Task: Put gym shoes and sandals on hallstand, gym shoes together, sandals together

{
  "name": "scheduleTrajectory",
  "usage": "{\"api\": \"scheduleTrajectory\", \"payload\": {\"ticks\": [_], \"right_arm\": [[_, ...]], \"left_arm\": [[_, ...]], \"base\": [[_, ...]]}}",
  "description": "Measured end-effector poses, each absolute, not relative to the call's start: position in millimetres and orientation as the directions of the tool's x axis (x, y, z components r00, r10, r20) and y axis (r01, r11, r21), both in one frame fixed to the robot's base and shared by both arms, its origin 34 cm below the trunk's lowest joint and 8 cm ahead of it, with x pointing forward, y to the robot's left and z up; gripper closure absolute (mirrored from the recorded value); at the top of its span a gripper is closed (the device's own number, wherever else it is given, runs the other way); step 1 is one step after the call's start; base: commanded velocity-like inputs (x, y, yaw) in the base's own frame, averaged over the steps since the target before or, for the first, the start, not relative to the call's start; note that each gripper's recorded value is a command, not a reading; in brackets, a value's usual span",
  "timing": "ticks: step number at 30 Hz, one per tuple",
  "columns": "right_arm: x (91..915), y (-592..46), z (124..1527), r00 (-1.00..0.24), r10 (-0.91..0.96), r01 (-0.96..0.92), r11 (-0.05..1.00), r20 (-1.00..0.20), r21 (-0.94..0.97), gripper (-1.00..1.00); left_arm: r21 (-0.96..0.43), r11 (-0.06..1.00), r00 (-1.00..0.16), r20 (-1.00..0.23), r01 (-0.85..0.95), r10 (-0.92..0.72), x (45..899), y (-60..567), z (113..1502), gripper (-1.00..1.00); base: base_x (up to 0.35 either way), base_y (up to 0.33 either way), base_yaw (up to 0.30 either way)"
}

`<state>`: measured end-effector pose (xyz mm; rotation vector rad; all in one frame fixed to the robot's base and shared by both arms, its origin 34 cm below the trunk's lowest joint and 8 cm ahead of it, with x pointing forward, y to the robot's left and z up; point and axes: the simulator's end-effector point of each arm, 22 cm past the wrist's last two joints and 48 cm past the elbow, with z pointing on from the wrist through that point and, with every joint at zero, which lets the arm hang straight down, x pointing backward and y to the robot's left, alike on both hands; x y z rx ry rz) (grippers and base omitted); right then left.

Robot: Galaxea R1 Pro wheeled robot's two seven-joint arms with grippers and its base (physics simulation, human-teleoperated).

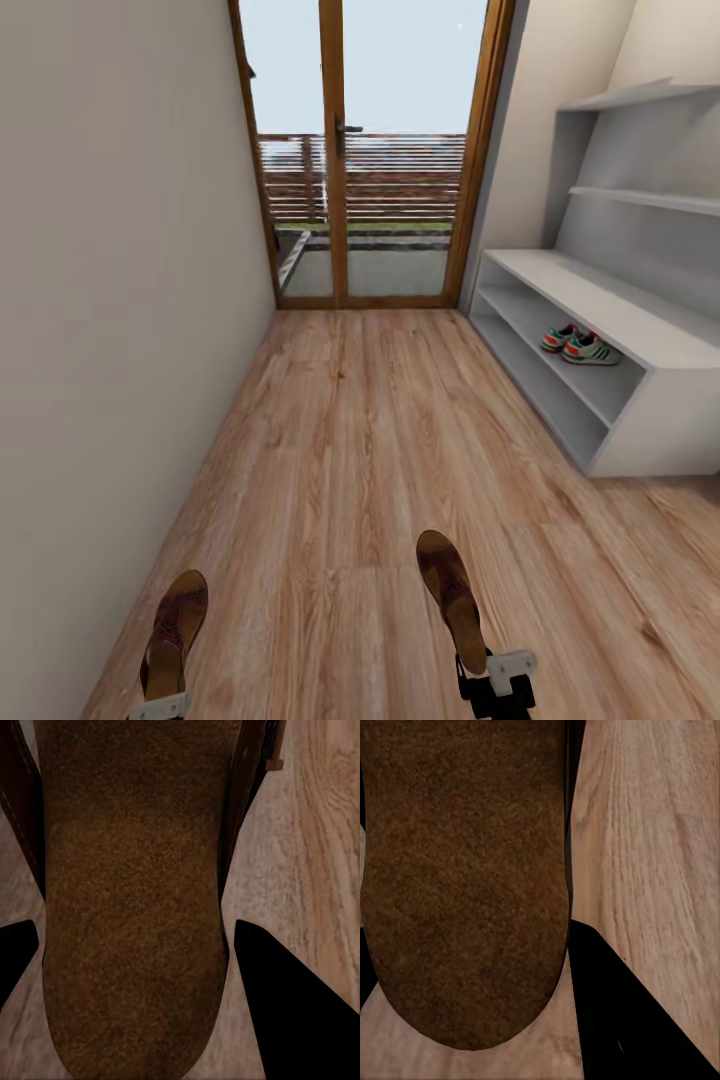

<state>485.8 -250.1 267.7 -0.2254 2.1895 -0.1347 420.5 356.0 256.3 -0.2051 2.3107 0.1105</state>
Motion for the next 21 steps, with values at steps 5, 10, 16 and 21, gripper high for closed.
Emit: {"api": "scheduleTrajectory", "payload": {"ticks": [5, 10, 16, 21], "right_arm": [[485.8, -250.1, 267.7, -0.576, -0.211, -0.112, 0.977, -0.790, -0.179, 1.00], [485.8, -250.1, 267.7, -0.576, -0.211, -0.112, 0.977, -0.790, -0.179, 1.00], [485.8, -250.1, 267.7, -0.576, -0.211, -0.112, 0.977, -0.790, -0.179, 1.00], [485.9, -250.1, 267.7, -0.576, -0.211, -0.113, 0.977, -0.790, -0.179, 1.00]], "left_arm": [[0.015, 0.983, -0.670, -0.734, -0.182, -0.113, 420.3, 355.9, 256.2, 1.00], [0.015, 0.983, -0.670, -0.733, -0.183, -0.113, 420.0, 355.9, 256.0, 1.00], [0.015, 0.983, -0.670, -0.734, -0.183, -0.113, 420.6, 356.0, 256.3, 1.00], [0.015, 0.983, -0.670, -0.734, -0.182, -0.113, 420.4, 355.9, 256.3, 1.00]], "base": [[0.339, 0.000, 0.000], [0.339, 0.000, 0.000], [0.339, 0.000, 0.000], [0.339, 0.000, -0.012]]}}
